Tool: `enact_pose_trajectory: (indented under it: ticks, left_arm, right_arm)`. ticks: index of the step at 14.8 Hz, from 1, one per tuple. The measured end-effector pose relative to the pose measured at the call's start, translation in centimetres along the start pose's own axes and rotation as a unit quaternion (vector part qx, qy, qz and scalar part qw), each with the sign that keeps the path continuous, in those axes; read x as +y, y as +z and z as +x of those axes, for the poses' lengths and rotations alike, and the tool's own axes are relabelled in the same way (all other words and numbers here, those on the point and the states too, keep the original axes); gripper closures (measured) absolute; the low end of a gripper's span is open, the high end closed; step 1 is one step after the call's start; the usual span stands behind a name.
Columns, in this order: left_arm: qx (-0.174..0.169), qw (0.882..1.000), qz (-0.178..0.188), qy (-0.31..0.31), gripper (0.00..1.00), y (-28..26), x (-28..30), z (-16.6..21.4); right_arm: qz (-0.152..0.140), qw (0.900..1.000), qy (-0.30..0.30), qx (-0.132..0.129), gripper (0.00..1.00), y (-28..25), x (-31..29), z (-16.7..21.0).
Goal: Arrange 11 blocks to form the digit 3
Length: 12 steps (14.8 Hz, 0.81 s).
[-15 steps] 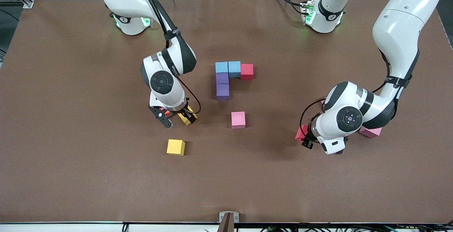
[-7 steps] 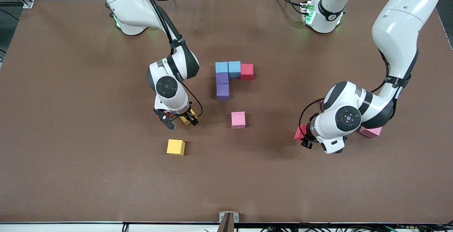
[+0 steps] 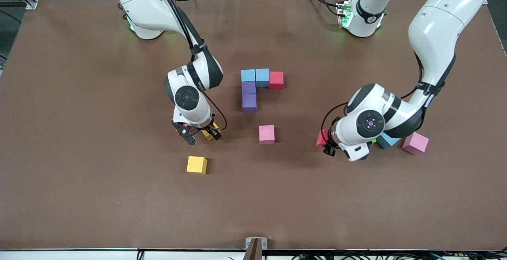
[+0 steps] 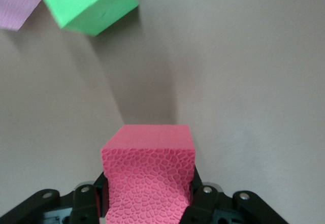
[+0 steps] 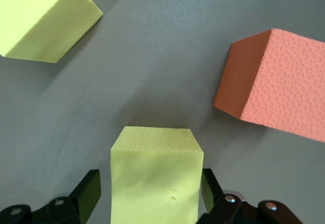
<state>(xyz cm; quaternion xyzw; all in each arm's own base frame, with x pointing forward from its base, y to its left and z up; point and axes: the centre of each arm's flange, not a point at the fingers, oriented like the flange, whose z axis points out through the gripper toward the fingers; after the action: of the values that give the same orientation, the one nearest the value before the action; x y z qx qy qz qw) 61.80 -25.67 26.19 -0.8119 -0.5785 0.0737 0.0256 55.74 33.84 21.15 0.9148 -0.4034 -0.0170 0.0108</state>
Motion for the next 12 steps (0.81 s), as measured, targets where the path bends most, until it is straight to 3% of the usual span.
enact_pose_trajectory:
  ticks: [1, 4, 9, 12]
  left_arm:
    - [0.001, 1.0, -0.004, -0.003, 0.42, 0.4, -0.7, -1.0]
    - [0.001, 0.999, -0.037, -0.033, 0.42, 1.4, -3.9, -4.6]
    - [0.0, 0.988, -0.056, -0.142, 0.42, 3.5, -9.7, -10.3]
    - [-0.001, 0.983, -0.049, -0.179, 0.42, 4.6, -11.2, -14.4]
  right_arm:
    - [0.0, 1.0, 0.0, 0.0, 0.14, 0.0, 0.0, 0.0]
    - [0.0, 1.0, 0.0, 0.0, 0.42, -0.1, 0.0, 0.0]
    - [0.005, 1.0, -0.015, 0.0, 0.48, -0.5, -0.4, -0.3]
    - [0.018, 0.996, -0.088, 0.002, 0.48, -1.6, -1.6, -2.7]
